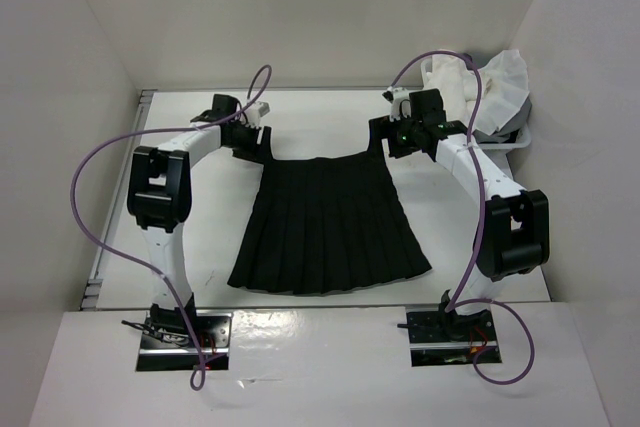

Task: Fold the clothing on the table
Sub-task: Flatten the skirt out, then fold the skirt

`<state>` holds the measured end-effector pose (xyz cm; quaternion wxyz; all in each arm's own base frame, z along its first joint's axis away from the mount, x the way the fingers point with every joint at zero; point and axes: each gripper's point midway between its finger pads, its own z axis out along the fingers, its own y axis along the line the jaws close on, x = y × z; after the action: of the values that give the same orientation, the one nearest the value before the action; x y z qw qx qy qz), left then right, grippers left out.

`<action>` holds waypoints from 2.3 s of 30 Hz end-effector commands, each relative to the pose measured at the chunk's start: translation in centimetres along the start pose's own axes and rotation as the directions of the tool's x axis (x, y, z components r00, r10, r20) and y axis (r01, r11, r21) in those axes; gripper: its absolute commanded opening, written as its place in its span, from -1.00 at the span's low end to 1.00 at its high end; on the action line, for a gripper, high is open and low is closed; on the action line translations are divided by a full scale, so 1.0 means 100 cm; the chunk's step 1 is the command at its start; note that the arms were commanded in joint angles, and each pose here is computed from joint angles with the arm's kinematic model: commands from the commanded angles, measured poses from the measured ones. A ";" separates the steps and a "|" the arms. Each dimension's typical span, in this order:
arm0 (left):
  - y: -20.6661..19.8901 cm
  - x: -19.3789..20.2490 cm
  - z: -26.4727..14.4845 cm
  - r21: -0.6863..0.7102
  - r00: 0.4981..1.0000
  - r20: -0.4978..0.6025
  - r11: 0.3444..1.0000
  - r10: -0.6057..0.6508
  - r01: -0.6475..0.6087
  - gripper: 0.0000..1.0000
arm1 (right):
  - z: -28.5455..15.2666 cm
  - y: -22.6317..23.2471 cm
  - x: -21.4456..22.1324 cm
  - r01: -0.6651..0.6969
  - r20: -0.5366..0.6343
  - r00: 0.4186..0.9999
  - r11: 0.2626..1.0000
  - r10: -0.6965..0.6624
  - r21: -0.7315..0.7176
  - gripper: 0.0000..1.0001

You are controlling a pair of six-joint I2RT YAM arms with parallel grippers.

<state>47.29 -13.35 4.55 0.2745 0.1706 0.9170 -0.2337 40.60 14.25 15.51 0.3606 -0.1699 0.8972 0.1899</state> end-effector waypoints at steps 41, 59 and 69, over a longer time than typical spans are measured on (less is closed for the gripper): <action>-0.016 -0.018 0.007 0.133 0.995 0.043 0.987 0.087 -0.092 -0.91 | 0.030 0.006 0.011 0.158 -0.068 0.983 0.976 -0.170 -0.153 0.72; -0.031 0.000 0.012 0.152 0.987 0.007 0.975 0.163 -0.162 -0.91 | 0.074 -0.062 -0.005 0.172 -0.031 0.983 0.966 -0.181 -0.191 0.47; -0.042 -0.001 0.015 0.151 0.980 0.005 0.969 0.198 -0.196 -0.91 | 0.096 -0.085 0.009 0.108 -0.060 0.990 0.969 -0.125 -0.224 0.47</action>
<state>46.45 -17.19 3.00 0.2598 0.2585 0.8896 -0.2726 48.52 11.17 5.93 0.3024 -0.2607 0.8835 0.2451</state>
